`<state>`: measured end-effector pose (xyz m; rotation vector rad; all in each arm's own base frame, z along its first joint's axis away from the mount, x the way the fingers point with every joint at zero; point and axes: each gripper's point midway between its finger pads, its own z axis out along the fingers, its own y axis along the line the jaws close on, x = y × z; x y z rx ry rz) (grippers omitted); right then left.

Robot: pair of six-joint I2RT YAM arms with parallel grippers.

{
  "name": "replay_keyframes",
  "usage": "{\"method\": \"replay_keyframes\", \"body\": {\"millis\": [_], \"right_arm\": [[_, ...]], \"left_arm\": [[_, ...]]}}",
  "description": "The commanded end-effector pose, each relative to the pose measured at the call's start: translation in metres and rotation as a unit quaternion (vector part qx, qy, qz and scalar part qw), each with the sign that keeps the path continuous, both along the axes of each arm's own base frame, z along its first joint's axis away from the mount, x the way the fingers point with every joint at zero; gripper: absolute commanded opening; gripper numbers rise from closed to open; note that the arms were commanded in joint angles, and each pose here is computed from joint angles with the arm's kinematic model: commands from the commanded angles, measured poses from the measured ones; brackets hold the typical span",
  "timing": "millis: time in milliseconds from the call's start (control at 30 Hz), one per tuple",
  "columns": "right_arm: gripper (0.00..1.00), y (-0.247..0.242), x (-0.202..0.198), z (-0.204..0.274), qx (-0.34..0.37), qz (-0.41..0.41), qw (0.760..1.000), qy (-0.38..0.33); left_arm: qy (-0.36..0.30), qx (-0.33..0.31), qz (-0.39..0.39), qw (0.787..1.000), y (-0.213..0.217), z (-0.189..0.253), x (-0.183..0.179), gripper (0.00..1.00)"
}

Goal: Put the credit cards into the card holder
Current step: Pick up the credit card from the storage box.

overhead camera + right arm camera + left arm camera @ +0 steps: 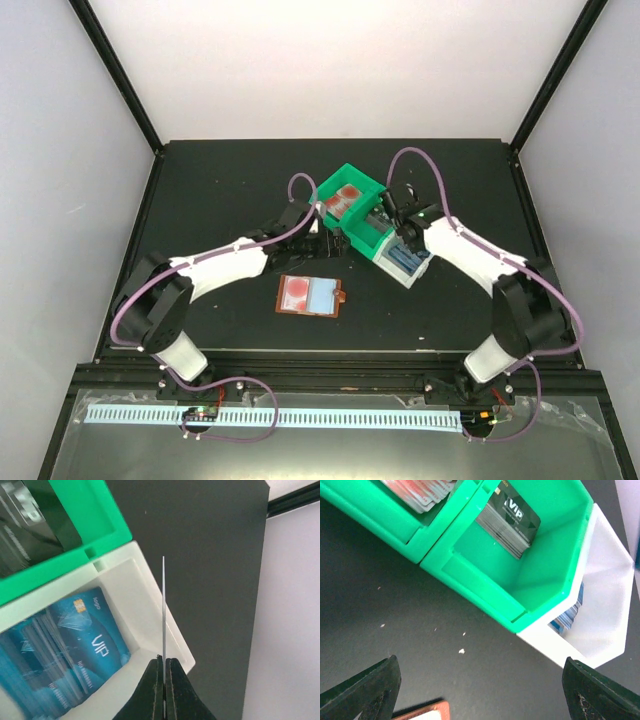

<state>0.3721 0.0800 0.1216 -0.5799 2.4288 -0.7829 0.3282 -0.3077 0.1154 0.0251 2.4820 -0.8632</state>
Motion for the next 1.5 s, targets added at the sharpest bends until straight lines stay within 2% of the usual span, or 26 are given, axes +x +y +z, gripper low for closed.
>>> {"method": "replay_keyframes", "body": {"millis": [0, 67, 167, 267, 333, 467, 567, 633, 767, 867, 933, 1000, 1233, 1467], "right_arm": [[0.01, 0.014, -0.019, 0.042, 0.089, -0.017, 0.996, -0.024], [0.01, 0.030, -0.029, 0.052, 0.163, -0.013, 0.986, -0.021], [0.01, 0.068, -0.051, 0.069, 0.319, 0.016, 0.948, -0.010], [0.01, 0.115, -0.074, 0.081, 0.474, 0.061, 0.878, 0.018], [0.01, 0.138, -0.090, 0.082, 0.549, 0.077, 0.831, 0.046], [0.01, 0.177, -0.110, 0.077, 0.651, 0.086, 0.748, 0.094], [0.01, 0.202, -0.121, 0.063, 0.695, 0.080, 0.702, 0.134], [0.01, 0.218, -0.126, 0.050, 0.710, 0.064, 0.682, 0.164], [0.01, 0.243, -0.131, 0.019, 0.719, 0.017, 0.663, 0.206], [0.01, 0.256, -0.132, -0.002, 0.714, -0.016, 0.660, 0.232], [0.01, 0.265, -0.134, -0.010, 0.717, -0.023, 0.652, 0.246], [0.01, 0.271, -0.136, -0.018, 0.712, -0.030, 0.654, 0.254], [0.01, 0.279, -0.141, -0.046, 0.695, -0.063, 0.663, 0.271], [0.01, 0.268, -0.141, -0.070, 0.670, -0.103, 0.688, 0.258]], "left_arm": [[-0.017, 0.020, 0.002, 1.000, 0.019, 0.009, -0.009, 0.90], [-0.025, 0.029, 0.000, 0.999, 0.028, 0.010, -0.016, 0.90], [-0.030, 0.042, -0.006, 0.999, 0.042, 0.008, -0.029, 0.91], [-0.022, 0.060, -0.010, 0.998, 0.061, -0.002, -0.046, 0.90], [-0.014, 0.076, -0.004, 0.997, 0.076, -0.011, -0.057, 0.90], [-0.006, 0.097, 0.005, 0.995, 0.102, -0.022, -0.076, 0.81], [0.003, 0.106, 0.009, 0.994, 0.114, -0.031, -0.085, 0.69], [0.009, 0.110, 0.011, 0.994, 0.120, -0.037, -0.090, 0.62], [0.023, 0.122, 0.022, 0.992, 0.130, -0.049, -0.094, 0.48], [0.028, 0.127, 0.026, 0.991, 0.135, -0.057, -0.096, 0.32], [0.035, 0.129, 0.026, 0.991, 0.138, -0.062, -0.098, 0.25], [0.039, 0.130, 0.020, 0.991, 0.138, -0.066, -0.100, 0.18], [0.054, 0.134, 0.010, 0.989, 0.138, -0.075, -0.103, 0.17], [0.073, 0.138, 0.002, 0.988, 0.136, -0.086, -0.107, 0.17]]}}
